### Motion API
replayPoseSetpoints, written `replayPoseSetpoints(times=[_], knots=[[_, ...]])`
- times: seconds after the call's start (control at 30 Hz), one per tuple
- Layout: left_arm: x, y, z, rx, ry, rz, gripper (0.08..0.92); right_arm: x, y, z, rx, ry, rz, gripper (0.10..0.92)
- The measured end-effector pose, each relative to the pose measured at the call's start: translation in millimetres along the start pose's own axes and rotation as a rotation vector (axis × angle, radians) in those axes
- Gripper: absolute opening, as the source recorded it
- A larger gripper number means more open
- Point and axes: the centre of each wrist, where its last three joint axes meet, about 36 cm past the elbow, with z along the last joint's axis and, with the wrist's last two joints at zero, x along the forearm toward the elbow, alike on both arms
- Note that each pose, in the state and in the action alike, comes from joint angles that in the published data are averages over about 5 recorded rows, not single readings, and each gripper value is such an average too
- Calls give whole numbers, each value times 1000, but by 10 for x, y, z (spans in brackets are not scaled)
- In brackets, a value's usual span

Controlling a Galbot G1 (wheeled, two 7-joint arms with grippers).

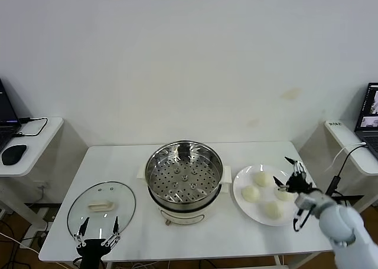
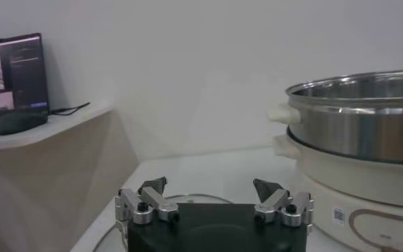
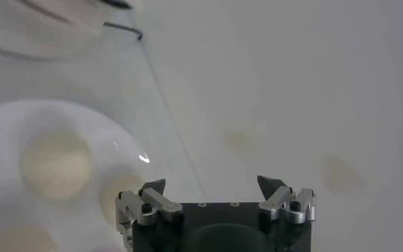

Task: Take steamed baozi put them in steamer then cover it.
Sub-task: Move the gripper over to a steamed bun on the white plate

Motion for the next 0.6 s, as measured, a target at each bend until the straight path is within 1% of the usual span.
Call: replayPoseSetpoints(times=[0.13, 0.33, 0.47, 0.6], knots=[[-6, 10, -34, -6, 2, -11, 823, -185, -285, 2, 46, 15, -133, 823], [11, 35, -44, -17, 9, -23, 823, -481, -623, -55, 97, 13, -334, 823], [13, 41, -47, -21, 11, -31, 823, -653, -784, -102, 137, 19, -451, 823], [-9, 60, -66, -24, 9, -43, 823, -796, -878, -142, 176, 37, -539, 823]])
